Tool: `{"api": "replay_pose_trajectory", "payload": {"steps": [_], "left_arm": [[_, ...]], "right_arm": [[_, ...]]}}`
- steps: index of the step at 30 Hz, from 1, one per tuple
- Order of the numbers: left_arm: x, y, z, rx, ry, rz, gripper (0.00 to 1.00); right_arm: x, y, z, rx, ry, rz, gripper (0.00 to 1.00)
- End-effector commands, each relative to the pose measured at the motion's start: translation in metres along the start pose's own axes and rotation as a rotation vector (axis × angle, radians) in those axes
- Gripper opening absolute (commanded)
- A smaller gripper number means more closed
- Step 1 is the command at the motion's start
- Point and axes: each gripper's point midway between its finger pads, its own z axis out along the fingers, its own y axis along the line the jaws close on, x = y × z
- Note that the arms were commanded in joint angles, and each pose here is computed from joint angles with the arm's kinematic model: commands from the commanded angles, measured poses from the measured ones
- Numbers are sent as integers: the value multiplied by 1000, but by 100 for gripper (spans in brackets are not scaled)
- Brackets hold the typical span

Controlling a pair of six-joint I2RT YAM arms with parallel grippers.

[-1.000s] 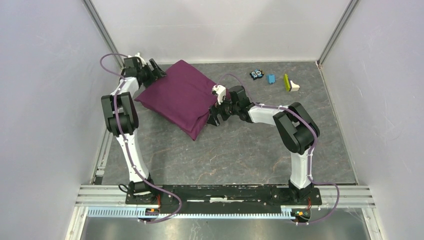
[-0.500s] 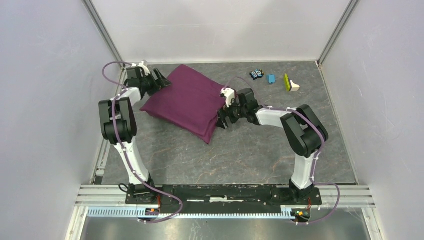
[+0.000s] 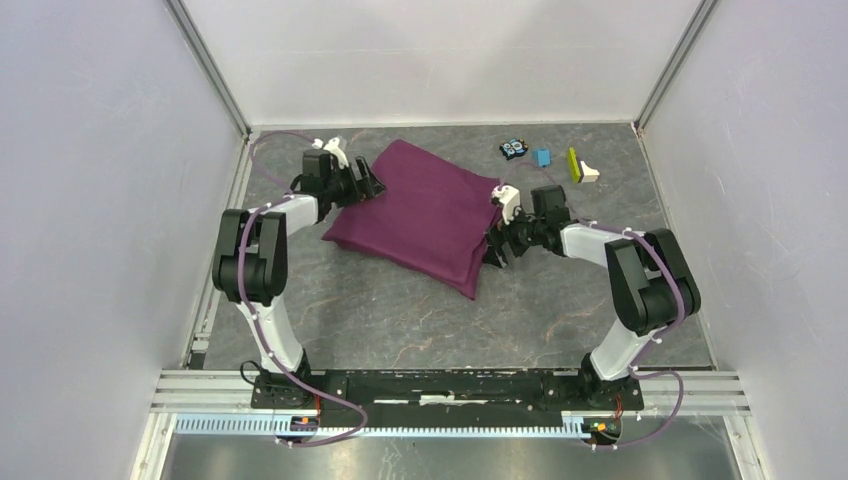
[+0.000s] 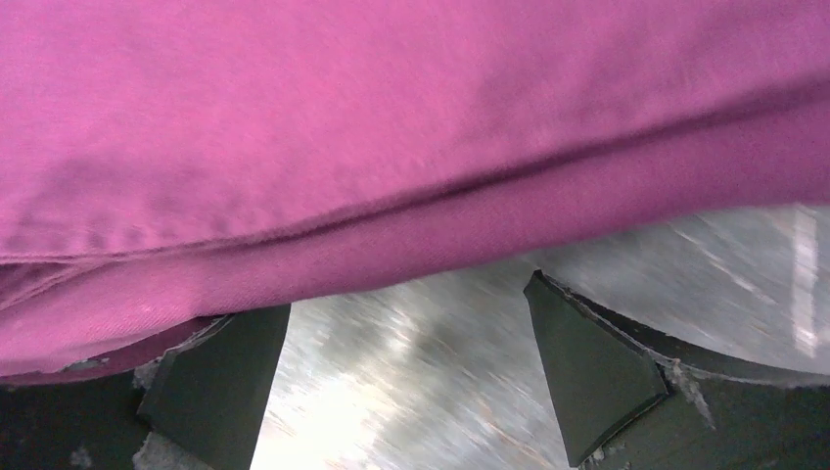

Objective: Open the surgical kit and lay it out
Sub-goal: Move the surgical kit at the center of the board.

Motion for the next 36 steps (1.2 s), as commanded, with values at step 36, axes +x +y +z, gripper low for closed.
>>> {"api": "replay_pose_trajectory", "payload": {"steps": [36], "left_arm": [[37,-60,-36,93,179,-91,100]], "right_arm": [[-4,-278,-133,872,107,292,72]]}}
